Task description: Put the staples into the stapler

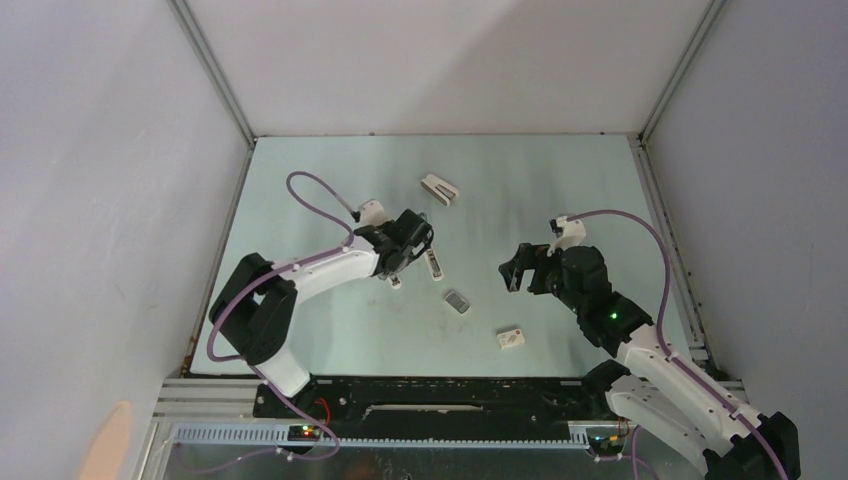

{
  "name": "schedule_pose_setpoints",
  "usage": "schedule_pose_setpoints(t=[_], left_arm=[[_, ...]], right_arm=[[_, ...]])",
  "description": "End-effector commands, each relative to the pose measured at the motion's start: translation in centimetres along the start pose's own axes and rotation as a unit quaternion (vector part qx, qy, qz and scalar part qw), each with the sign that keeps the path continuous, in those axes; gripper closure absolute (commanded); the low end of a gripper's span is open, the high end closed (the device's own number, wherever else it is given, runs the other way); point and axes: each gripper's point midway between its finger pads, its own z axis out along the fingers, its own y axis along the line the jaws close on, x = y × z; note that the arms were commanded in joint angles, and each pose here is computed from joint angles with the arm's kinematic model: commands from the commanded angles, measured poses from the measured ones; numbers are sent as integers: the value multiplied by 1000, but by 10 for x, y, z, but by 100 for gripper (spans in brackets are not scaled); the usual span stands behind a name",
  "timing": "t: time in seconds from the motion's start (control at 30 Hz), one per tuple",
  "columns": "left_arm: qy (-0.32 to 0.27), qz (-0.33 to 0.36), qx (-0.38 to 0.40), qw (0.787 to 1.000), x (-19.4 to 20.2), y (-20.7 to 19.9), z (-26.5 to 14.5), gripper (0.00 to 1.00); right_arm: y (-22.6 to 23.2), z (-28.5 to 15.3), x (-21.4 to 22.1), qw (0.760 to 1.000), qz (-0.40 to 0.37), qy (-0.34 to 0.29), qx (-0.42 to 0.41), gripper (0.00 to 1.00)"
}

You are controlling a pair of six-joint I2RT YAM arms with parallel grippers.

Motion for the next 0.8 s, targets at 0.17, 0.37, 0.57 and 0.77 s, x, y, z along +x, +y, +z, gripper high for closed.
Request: schedule_pose_setpoints(t=[0.17,0.37,0.57,0.77], left_arm=[[-37,21,14,999,-20,-9,11,50],[-27,23,16,999,-16,-10,18,50],[-17,29,13,999,-9,-10,23,50],[-8,31,12,999,-4,-11,26,50]], right_arm=[[6,2,-10,1000,-5,-19,-12,5],[6,3,-9,1000,-5,-18,-11,5],[6,3,-10,1000,-6,-19,-12,5],[6,3,-10,1000,-7,-19,-12,5]])
